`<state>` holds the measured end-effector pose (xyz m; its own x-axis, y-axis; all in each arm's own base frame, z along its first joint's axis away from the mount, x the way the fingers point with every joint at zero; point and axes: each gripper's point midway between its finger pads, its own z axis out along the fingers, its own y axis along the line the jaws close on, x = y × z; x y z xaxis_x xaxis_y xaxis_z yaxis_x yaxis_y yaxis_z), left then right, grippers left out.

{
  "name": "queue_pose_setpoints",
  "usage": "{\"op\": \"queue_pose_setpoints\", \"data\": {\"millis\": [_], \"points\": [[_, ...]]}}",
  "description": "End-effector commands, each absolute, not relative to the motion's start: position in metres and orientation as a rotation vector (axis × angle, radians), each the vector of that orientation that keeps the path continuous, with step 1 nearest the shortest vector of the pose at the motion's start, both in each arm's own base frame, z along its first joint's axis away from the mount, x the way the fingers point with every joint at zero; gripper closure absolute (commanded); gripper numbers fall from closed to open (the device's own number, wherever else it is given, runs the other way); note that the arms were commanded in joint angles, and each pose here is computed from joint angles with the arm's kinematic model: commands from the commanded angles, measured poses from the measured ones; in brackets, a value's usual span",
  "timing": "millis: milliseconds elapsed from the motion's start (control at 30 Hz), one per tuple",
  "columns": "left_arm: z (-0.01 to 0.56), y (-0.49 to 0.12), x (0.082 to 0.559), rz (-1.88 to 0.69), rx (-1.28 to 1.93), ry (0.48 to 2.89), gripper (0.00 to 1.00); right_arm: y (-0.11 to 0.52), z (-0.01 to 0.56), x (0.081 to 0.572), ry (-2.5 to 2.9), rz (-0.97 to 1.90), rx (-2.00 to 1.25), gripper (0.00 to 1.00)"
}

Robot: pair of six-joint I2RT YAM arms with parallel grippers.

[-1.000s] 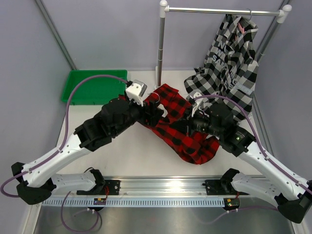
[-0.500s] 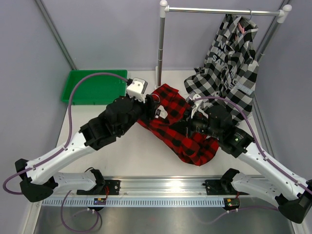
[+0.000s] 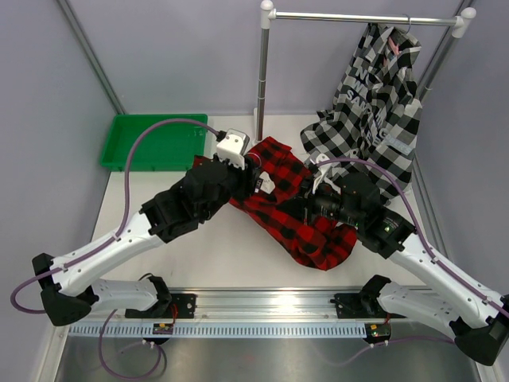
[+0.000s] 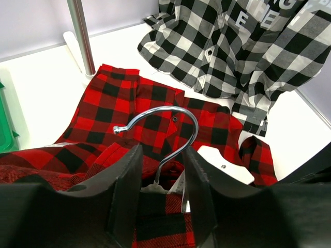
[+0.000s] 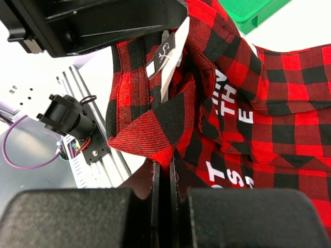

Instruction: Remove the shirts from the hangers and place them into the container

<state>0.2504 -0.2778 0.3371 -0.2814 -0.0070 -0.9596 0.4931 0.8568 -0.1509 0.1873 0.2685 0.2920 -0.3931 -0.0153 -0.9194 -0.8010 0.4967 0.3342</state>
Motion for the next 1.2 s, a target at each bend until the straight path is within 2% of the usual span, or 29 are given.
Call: {"op": "queue_pose_setpoints", "data": {"millis": [0,133,600,700,800,833,933,967,1000,1100,1133,1167], "points": [[0.345,-0.284,0.256,-0.525,0.316,1.769,0.61,0.274,0.33,0.186,1.617,1.049,-0.674,1.0],[0.341,-0.286,0.258,-0.517,0.317,1.779,0.68,0.273,0.328,0.187,1.62,1.044,-0.667,1.0],[0.323,-0.29,0.261,-0.501,0.308,1.817,0.69,0.269,0.329,0.188,1.612,1.023,-0.65,1.0],[0.323,-0.289,0.262,-0.492,0.305,1.814,0.75,0.268,0.329,0.188,1.611,1.017,-0.646,1.0],[0.323,-0.287,0.263,-0.484,0.305,1.802,0.96,0.269,0.325,0.187,1.624,1.021,-0.652,1.0],[0.324,-0.286,0.265,-0.48,0.3,1.792,1.0,0.269,0.323,0.188,1.631,1.019,-0.65,1.0],[0.332,-0.282,0.265,-0.472,0.333,1.714,1.0,0.271,0.319,0.186,1.644,1.038,-0.651,1.0],[0.338,-0.279,0.264,-0.473,0.339,1.681,1.0,0.271,0.319,0.184,1.647,1.044,-0.651,0.98],[0.34,-0.277,0.264,-0.465,0.35,1.661,1.0,0.271,0.317,0.183,1.652,1.047,-0.656,0.88],[0.348,-0.27,0.264,-0.413,0.41,1.596,1.0,0.268,0.313,0.179,1.684,1.047,-0.662,0.74],[0.351,-0.269,0.263,-0.407,0.426,1.576,1.0,0.267,0.315,0.178,1.683,1.047,-0.665,0.63],[0.35,-0.267,0.262,-0.374,0.466,1.556,1.0,0.266,0.315,0.177,1.688,1.046,-0.665,0.59]]}}
